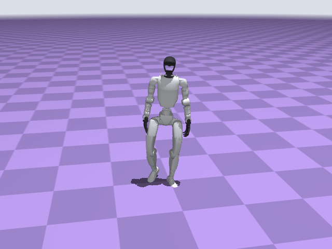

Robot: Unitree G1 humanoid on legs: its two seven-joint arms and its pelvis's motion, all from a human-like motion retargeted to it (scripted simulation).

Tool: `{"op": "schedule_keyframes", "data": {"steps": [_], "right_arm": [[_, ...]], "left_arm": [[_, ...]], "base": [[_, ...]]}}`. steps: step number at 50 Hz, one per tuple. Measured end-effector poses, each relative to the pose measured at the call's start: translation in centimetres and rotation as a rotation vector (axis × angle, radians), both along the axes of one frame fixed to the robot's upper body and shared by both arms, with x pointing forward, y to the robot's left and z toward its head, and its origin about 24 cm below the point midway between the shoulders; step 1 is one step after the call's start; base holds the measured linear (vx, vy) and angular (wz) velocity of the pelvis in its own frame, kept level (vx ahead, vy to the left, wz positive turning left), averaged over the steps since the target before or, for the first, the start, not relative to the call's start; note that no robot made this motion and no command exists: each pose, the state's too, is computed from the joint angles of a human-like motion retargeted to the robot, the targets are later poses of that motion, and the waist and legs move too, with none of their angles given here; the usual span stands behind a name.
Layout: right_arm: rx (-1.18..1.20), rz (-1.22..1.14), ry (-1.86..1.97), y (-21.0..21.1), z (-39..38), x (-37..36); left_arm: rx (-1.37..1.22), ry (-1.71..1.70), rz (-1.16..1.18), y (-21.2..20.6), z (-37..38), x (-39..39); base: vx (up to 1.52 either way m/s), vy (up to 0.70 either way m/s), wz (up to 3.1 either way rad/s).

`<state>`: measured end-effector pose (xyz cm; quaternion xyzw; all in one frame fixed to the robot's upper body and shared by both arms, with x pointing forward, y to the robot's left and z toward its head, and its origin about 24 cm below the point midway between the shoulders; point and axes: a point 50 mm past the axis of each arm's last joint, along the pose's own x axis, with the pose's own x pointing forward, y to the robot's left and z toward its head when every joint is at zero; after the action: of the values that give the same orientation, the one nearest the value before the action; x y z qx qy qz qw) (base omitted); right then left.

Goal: In place motions

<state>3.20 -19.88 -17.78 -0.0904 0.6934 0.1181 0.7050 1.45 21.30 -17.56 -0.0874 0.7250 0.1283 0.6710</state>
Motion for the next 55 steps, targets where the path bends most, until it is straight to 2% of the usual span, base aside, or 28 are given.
{"op": "schedule_keyframes", "data": {"steps": [8,18,22,30,40,55], "right_arm": [[0.008,0.085,-0.001,0.8,-0.1,0.1],[-0.014,-0.009,0.157,-0.5,0.0,-3.4],[-0.015,-0.058,0.093,-0.2,0.0,-2.0],[0.043,0.002,-0.010,1.1,0.0,0.9],[0.037,0.140,0.028,1.1,-0.1,0.2],[-0.003,0.052,0.191,0.2,0.0,-4.3]], "left_arm": [[0.034,-0.049,0.025,2.0,0.5,2.0],[-0.049,0.039,-0.047,-1.2,-0.1,-1.0],[-0.097,0.093,0.010,-2.7,-0.2,-3.2],[-0.132,0.183,0.041,-3.7,0.1,-5.4],[-0.123,0.076,0.005,-3.0,-0.3,-2.3],[-0.115,-0.015,-0.101,-2.8,-0.3,0.7]], "base": [[0.01,-0.18,1.79],[0.20,-0.05,0.46],[0.07,-0.01,0.47],[0.01,-0.01,0.13],[0.01,-0.01,0.07],[0.05,-0.04,0.07]]}}
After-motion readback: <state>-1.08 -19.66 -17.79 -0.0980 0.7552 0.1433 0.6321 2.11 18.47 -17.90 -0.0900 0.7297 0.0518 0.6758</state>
